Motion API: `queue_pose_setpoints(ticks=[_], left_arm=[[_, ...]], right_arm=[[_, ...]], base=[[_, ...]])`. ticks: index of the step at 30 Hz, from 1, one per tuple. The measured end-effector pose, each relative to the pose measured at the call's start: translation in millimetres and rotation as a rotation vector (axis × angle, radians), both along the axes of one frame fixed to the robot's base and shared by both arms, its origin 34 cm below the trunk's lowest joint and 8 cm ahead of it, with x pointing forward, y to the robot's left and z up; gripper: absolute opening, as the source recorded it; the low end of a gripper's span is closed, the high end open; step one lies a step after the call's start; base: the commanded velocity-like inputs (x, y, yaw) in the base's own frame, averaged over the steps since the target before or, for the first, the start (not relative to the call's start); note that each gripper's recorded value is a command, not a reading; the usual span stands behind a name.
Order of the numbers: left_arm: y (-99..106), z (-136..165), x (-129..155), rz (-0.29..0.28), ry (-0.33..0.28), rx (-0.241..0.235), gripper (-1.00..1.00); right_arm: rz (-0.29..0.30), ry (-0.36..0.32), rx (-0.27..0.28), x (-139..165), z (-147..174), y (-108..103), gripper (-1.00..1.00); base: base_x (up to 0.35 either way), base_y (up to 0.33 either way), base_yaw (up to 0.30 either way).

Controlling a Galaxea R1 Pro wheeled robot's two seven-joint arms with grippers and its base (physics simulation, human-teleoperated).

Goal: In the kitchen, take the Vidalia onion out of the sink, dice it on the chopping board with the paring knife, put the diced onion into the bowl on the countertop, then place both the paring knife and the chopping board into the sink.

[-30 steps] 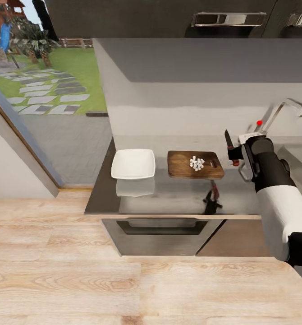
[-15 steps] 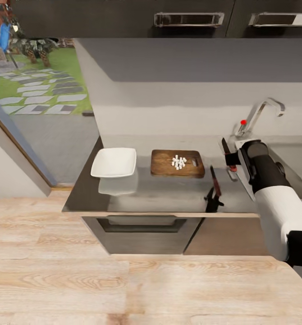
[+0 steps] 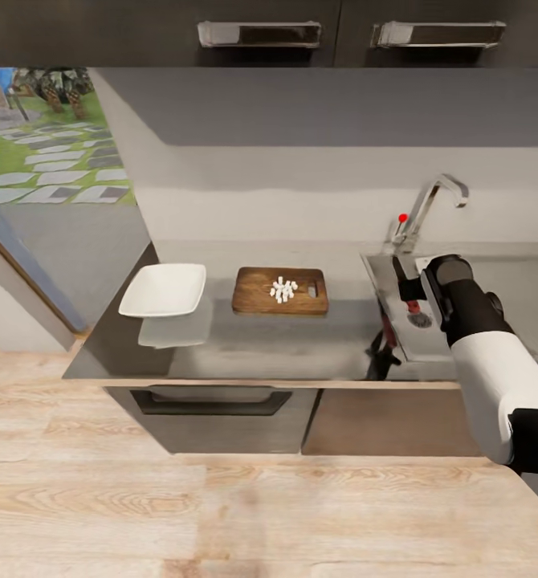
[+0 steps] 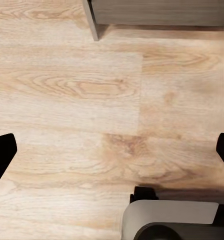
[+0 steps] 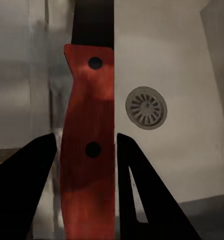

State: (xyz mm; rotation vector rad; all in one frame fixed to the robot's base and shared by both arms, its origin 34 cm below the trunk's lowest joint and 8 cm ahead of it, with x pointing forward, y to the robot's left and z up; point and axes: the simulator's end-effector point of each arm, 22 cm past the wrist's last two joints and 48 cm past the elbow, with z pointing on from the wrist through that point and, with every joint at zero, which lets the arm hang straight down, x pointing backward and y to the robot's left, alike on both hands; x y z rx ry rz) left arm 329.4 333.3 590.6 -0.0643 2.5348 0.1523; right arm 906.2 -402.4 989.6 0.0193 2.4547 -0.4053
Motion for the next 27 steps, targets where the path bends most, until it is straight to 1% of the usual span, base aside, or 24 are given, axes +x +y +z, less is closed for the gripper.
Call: queue_pose_setpoints(ticks=[5, 8, 12, 23, 27], left_arm=[[0, 0, 0, 0.0, 0.0, 0.0, 1.0], [1, 0, 0, 0.0, 0.0, 0.001, 1.0], [2, 0, 0, 0.0, 0.0, 0.003, 1.0], [3, 0, 0, 0.0, 0.0, 0.004, 1.0], [3, 0, 0, 0.0, 0.0, 0.005, 1.0]], right_arm=[[-0.002, 0.033, 0.006, -5, -14, 0, -1.0], [0.0, 0.046, 0.008, -7, -23, -1, -1.0], [0.011, 0.068, 0.011, -11, -46, -1, -1.0], [0.052, 0.088, 0.025, -20, -99, 4, -1.0], [0.072, 0.085, 0.031, -24, -119, 8, -1.0]], base=[[0.105, -0.315, 0.0], [0.051, -0.161, 0.0], [0.012, -0.04, 0.0], [0.001, -0.003, 0.0], [0.0, 0.0, 0.0]])
